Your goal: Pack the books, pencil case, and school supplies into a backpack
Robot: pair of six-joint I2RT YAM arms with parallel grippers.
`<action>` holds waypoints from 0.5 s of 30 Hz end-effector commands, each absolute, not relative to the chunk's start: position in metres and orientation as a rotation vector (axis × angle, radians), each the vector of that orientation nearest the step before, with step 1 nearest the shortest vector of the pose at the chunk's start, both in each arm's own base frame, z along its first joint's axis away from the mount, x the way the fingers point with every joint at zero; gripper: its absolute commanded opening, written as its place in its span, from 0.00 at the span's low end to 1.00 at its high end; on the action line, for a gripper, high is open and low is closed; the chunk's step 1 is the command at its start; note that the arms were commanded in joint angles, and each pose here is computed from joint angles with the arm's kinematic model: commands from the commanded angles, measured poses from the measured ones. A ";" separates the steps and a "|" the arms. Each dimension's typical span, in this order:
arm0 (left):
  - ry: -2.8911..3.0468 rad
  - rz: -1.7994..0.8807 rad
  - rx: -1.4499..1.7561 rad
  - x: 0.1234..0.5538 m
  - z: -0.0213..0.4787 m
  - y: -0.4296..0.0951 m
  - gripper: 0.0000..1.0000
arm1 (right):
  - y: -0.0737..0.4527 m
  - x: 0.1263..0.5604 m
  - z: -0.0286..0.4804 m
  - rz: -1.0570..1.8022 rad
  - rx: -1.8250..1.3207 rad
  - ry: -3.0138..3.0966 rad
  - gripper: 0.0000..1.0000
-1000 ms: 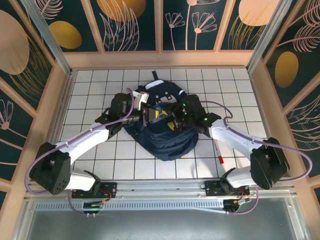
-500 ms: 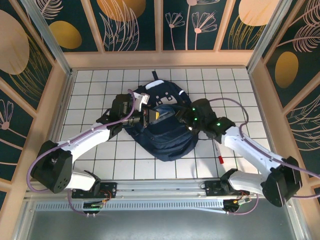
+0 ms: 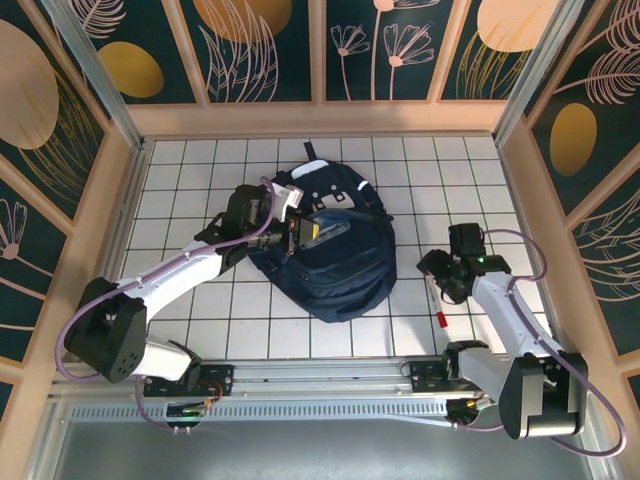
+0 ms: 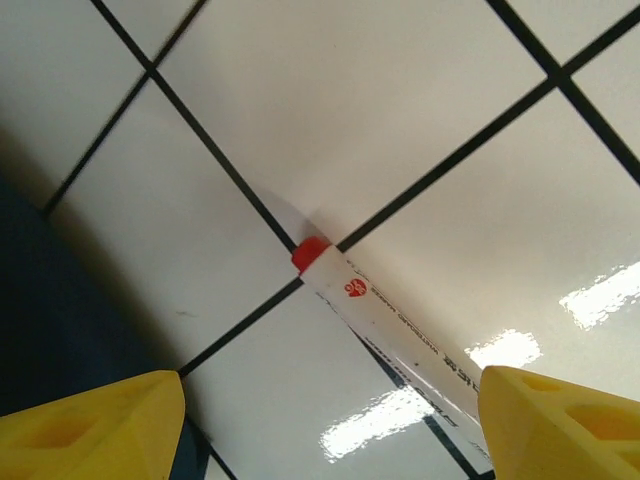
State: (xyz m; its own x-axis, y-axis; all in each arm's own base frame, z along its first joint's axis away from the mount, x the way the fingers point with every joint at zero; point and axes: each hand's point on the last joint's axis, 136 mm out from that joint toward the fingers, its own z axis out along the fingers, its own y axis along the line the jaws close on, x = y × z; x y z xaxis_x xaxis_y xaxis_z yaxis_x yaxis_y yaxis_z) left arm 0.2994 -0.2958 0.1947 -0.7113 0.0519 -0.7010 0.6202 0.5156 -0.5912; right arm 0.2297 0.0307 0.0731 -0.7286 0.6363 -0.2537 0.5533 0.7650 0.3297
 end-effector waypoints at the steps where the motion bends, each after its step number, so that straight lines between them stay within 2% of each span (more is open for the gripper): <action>1: 2.044 -1.158 0.616 0.305 0.215 -0.302 0.07 | 0.031 0.242 0.095 0.345 0.822 2.564 0.78; 7: 2.029 -1.132 0.631 0.303 0.218 -0.299 0.06 | 0.030 0.231 0.078 0.334 0.919 2.612 0.78; 15: 2.020 -1.143 0.642 0.303 0.219 -0.301 0.06 | 0.027 0.211 0.041 0.298 1.083 2.651 0.68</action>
State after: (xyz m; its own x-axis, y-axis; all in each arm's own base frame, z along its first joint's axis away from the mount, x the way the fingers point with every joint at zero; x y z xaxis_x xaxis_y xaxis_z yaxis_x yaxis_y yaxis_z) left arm 0.2976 -0.2948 0.1912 -0.6864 0.0925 -0.7213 0.6511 0.5201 -0.5528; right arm 0.2137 0.0314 0.0503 -0.7158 0.6752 -0.1780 0.6119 0.7294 0.3060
